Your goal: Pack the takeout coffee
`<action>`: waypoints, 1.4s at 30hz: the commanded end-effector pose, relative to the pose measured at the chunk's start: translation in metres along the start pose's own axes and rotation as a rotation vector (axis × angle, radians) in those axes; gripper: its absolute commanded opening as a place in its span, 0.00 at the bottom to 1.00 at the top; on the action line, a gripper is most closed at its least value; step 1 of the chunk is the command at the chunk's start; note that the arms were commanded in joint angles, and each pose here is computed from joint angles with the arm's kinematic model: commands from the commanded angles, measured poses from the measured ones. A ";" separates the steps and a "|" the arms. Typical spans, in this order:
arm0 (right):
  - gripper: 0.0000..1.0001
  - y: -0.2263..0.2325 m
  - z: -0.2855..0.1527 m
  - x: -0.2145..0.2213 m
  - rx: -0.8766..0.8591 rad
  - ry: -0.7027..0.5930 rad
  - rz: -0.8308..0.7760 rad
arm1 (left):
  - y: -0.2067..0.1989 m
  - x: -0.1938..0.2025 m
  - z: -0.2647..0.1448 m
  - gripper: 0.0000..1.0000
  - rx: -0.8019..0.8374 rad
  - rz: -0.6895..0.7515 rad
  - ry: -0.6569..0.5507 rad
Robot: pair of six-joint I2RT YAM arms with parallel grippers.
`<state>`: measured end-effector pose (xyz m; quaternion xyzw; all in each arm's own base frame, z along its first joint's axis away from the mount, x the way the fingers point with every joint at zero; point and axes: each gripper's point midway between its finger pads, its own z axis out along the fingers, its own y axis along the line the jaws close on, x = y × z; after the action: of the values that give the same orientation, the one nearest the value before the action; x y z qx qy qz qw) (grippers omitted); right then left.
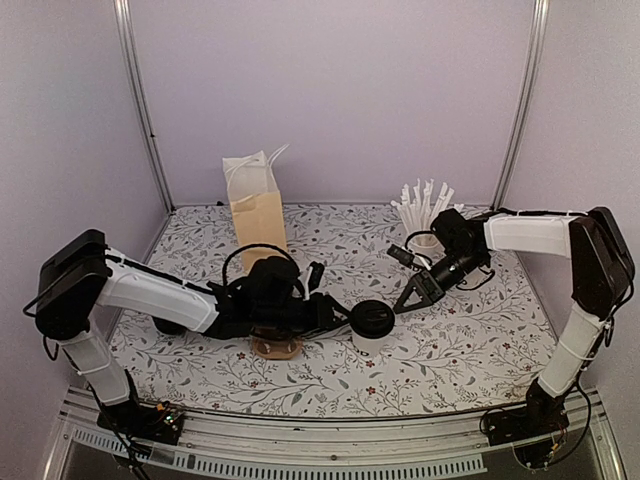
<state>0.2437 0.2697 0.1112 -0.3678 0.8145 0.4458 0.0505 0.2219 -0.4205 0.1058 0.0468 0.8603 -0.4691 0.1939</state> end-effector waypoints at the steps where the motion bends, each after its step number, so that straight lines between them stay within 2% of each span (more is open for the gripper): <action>1: 0.44 0.003 0.003 -0.005 -0.052 0.000 0.002 | 0.003 -0.006 0.004 0.40 0.002 -0.010 -0.002; 11: 0.46 -0.004 0.015 0.006 -0.062 0.035 0.024 | 0.018 0.001 0.011 0.37 -0.035 -0.037 0.028; 19: 0.46 -0.059 0.036 0.048 0.137 0.160 0.146 | 0.089 0.043 0.016 0.28 -0.255 -0.120 0.149; 25: 0.45 -0.080 0.037 0.061 0.240 0.206 0.187 | 0.125 0.073 0.012 0.23 -0.289 -0.193 0.188; 28: 0.44 -0.072 0.033 0.053 0.226 0.187 0.164 | 0.109 0.060 0.012 0.22 -0.250 -0.153 0.151; 35: 0.44 -0.003 0.000 -0.003 0.079 0.020 -0.045 | 0.028 0.001 0.004 0.28 -0.164 0.074 0.011; 42: 0.50 0.030 -0.024 -0.020 0.057 -0.035 -0.137 | -0.045 -0.026 -0.017 0.41 -0.102 0.197 -0.089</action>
<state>0.2426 0.2723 0.1273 -0.3847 0.8124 0.4328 0.0680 0.2327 -0.4270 0.1214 0.0699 0.8714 -0.4236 0.2376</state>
